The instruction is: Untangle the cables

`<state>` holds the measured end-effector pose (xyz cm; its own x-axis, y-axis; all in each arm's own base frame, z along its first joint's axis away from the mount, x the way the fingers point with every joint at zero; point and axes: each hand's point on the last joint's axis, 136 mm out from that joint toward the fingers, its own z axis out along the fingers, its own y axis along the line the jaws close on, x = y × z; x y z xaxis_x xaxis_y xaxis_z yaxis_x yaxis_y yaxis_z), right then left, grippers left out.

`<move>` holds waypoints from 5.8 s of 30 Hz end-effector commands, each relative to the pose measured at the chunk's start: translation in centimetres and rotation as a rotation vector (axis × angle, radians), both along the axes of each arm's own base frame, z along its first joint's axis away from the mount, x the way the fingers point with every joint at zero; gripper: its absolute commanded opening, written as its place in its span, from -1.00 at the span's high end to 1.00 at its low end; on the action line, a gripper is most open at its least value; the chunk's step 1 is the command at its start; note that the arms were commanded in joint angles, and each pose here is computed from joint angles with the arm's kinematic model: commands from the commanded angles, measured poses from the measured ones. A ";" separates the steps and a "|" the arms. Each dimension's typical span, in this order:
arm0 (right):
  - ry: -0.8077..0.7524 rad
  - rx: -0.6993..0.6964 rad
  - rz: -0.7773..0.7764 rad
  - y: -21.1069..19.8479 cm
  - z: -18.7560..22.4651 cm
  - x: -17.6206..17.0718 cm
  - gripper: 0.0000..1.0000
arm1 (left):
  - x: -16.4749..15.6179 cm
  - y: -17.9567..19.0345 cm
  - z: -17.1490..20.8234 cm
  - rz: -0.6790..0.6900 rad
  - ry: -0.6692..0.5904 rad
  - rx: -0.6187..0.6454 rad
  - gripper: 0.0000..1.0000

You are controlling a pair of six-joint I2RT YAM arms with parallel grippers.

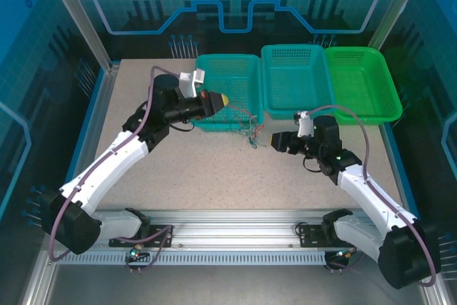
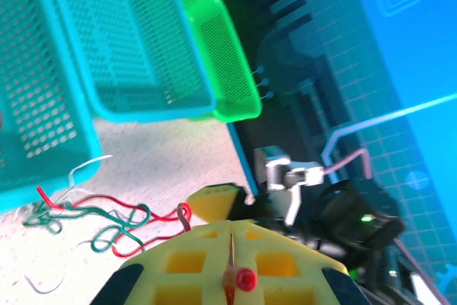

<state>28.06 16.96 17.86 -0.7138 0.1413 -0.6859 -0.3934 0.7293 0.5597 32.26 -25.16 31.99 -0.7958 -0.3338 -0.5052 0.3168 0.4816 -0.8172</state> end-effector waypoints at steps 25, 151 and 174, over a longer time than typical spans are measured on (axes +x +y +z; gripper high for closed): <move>0.168 -0.222 0.052 4.0 -7.0 0.3 1.00 | -1.3 4.5 2.6 0.132 -0.087 0.079 1.00; -0.098 0.031 -0.027 -3.0 13.4 -4.7 1.00 | -0.3 -14.8 -4.9 -0.562 -0.581 -0.158 -0.27; -0.041 0.040 -0.061 -3.2 12.5 -3.6 1.00 | 0.4 -18.7 -7.3 -0.521 -0.576 -0.006 0.58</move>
